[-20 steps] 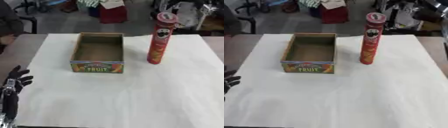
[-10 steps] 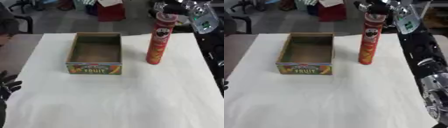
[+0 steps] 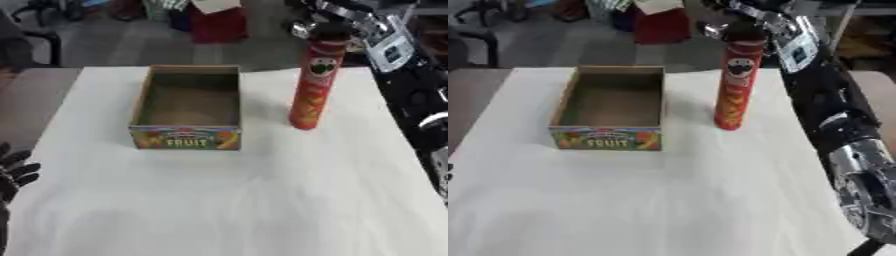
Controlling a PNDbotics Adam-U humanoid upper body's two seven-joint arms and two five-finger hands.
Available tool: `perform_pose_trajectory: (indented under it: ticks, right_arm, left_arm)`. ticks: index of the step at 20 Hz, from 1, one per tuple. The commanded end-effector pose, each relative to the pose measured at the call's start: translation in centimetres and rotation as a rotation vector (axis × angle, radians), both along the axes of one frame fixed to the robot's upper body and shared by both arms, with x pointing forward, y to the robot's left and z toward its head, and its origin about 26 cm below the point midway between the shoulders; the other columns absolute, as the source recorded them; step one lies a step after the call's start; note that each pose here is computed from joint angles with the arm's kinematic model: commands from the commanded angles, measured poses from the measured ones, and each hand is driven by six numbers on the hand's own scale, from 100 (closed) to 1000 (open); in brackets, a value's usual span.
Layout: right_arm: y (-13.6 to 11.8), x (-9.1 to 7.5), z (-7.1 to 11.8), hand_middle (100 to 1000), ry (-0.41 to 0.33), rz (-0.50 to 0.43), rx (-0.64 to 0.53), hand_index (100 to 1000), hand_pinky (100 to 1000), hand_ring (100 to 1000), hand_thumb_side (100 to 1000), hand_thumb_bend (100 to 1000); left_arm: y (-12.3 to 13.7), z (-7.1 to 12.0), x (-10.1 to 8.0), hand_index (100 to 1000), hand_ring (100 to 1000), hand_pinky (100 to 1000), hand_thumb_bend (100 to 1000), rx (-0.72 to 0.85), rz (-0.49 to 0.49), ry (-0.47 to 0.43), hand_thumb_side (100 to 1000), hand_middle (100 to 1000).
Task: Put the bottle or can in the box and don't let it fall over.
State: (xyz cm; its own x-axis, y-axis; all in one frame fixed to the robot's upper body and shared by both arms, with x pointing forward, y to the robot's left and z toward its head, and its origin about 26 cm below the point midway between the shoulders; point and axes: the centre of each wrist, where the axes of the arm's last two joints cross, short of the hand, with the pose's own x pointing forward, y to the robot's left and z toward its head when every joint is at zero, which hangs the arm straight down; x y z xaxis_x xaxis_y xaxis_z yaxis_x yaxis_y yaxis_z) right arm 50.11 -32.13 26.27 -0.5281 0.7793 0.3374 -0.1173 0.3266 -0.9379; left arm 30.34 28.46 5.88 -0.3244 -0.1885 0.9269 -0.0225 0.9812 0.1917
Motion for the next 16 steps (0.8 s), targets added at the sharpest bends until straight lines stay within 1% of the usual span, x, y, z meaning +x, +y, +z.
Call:
perform_pose_trajectory:
  ticks: [1,6,10,16]
  right_arm:
    - [-1.1,-0.5,2.9,991,-0.077,-0.033,-0.066,1000,1000,1000,743,291]
    - [-0.8,-0.7,3.8,1000,-0.113,-0.046,-0.139,1000,1000,1000,739,312]
    - [-0.3,-0.6,3.5,1000,-0.095,-0.043,-0.213,1000,1000,1000,721,340]
    - [-0.1,-0.4,2.7,1000,-0.058,-0.066,-0.292,1000,1000,1000,735,339]
  left_arm:
    - [0.3,1.0,0.1,974,745,789,239,0.013,0.001,-0.031,1000,776]
    - [0.4,0.9,0.0,974,745,789,238,0.015,0.003,-0.028,1000,776]
    - [0.4,0.9,0.1,974,746,789,238,0.014,0.002,-0.029,1000,776]
    - [0.4,0.9,0.0,974,746,790,238,0.012,0.003,-0.028,1000,776]
